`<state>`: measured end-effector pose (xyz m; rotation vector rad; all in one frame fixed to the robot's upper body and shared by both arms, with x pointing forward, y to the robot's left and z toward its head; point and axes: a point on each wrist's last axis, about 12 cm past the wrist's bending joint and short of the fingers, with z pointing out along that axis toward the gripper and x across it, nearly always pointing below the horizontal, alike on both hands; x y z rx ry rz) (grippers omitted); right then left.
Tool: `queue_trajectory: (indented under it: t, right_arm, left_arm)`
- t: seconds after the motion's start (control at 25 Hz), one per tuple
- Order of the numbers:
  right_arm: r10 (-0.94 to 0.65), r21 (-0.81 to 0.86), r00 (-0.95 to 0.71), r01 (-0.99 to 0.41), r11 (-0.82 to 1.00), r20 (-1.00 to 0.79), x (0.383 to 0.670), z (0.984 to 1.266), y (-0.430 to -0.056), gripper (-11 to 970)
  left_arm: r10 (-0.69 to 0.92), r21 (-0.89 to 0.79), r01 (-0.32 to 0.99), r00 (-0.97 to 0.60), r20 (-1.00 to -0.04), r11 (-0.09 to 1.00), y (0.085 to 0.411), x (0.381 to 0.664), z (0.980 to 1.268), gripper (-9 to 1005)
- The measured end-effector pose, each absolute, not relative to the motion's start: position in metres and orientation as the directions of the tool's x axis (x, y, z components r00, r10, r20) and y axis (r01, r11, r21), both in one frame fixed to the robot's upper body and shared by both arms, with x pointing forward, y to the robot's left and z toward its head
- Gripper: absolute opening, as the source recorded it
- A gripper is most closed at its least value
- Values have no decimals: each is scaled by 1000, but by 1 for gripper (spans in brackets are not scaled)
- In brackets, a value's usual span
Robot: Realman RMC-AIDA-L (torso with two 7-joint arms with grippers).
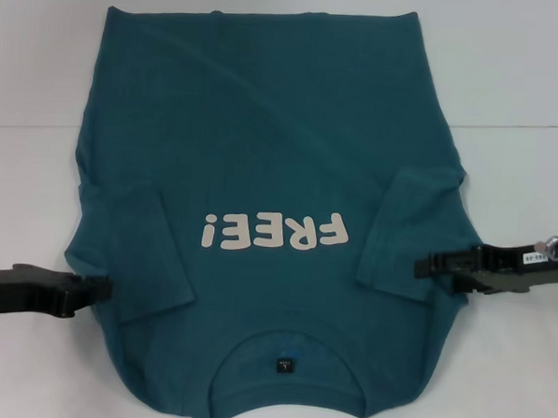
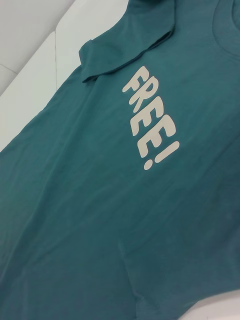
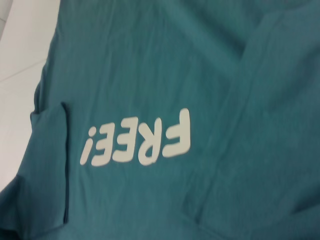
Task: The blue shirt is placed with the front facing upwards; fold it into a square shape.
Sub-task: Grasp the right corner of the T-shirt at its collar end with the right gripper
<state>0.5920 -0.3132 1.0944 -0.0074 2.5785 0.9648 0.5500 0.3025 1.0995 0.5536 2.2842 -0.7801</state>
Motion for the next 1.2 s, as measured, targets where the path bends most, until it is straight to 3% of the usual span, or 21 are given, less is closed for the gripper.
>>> queue_trajectory:
  t: [0.8,1.2]
  right_arm:
    - [127,626,-901,-181,759,-415,615,1102,-291,942]
    - [160,662,-927,-116,740,-341,604,1130,-329,942]
  left_arm:
    - [173,-377,559,-698,-695,739,305,550,1098,50]
    - [176,-376,563,-696,-696,736,305,550,1099,50]
